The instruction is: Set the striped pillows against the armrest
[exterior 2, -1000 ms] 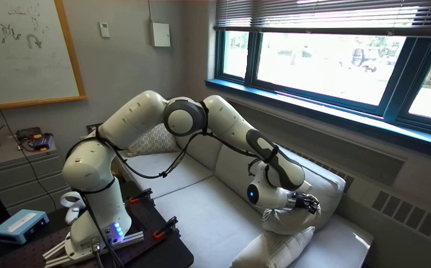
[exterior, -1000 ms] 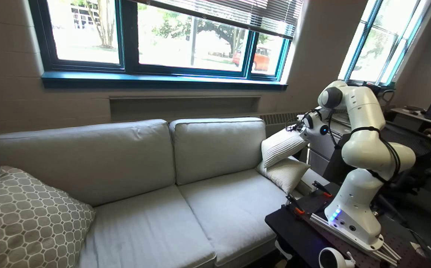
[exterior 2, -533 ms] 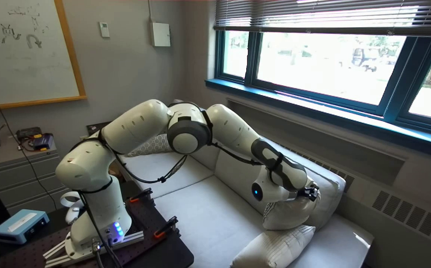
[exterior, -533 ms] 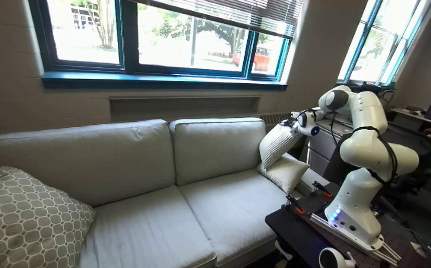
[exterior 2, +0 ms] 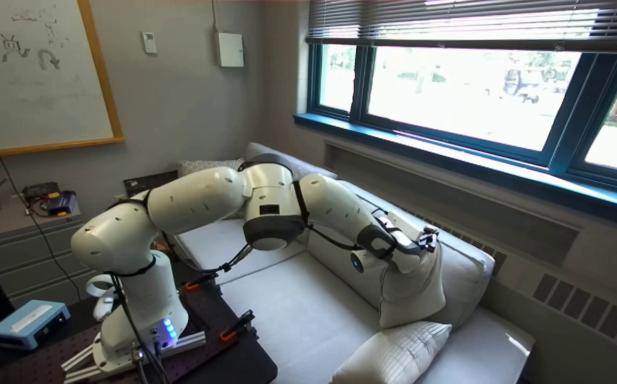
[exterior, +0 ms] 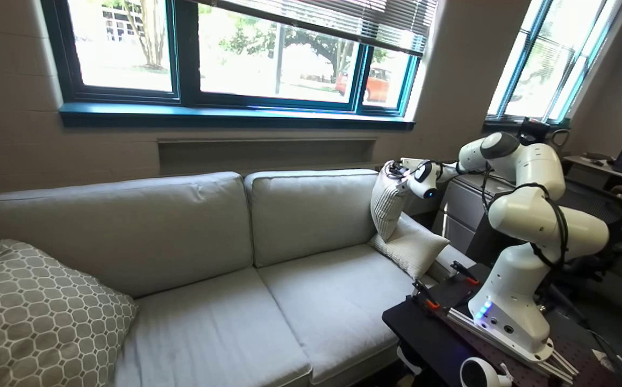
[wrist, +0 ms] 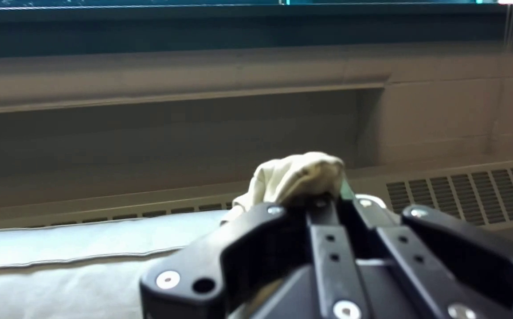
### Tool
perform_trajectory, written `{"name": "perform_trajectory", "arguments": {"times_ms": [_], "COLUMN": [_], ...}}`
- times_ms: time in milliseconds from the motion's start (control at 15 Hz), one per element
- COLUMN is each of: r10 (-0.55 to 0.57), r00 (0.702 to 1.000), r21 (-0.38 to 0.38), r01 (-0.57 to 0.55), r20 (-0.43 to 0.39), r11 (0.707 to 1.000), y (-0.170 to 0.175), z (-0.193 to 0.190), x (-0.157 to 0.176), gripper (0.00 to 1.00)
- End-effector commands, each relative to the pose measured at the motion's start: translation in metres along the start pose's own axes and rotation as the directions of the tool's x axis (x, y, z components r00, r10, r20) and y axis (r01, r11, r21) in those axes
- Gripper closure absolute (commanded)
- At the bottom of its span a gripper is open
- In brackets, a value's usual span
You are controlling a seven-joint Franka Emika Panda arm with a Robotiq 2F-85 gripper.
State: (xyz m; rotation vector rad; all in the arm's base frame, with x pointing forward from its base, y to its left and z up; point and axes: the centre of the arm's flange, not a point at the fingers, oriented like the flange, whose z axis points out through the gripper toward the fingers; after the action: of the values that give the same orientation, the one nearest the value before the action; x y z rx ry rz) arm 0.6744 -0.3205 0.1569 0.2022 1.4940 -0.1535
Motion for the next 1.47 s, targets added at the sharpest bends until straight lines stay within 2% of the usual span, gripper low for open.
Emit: {"name": "perform_trajectory", "arguments": {"times_ms": [0, 133, 200, 400, 600, 867, 1133, 1267, 1400], "r10": [-0.023, -0.026, -0.018, 0.006, 0.039, 0.075, 0.137, 0.166, 0.176], "r00": [0.99, 0.987, 0.986, 0.98, 0.974, 0.966, 0.967, 0.967, 0.965], "r21": [0.001, 0.019, 0.044, 0.148, 0.285, 0.448, 0.543, 0.568, 0.567], "r01": [0.023, 0.023, 0.011, -0.036, -0.103, -0.183, -0.234, -0.247, -0.255], "r20": [0.142, 0.159, 0.166, 0.198, 0.224, 0.248, 0.215, 0.192, 0.192], "r11": [1.0, 1.0, 0.999, 0.988, 0.953, 0.875, 0.807, 0.785, 0.783], "y": [0.097, 0.145, 0.157, 0.163, 0.151, 0.105, 0.067, 0.054, 0.051], "z": [0.001, -0.007, -0.016, -0.05, -0.095, -0.18, -0.256, -0.28, -0.28], "x": [0.008, 0.023, 0.034, 0.072, 0.119, 0.176, 0.218, 0.229, 0.22], "gripper": [0.99, 0.99, 0.99, 0.99, 0.99, 0.99, 0.99, 0.99, 0.99]}}
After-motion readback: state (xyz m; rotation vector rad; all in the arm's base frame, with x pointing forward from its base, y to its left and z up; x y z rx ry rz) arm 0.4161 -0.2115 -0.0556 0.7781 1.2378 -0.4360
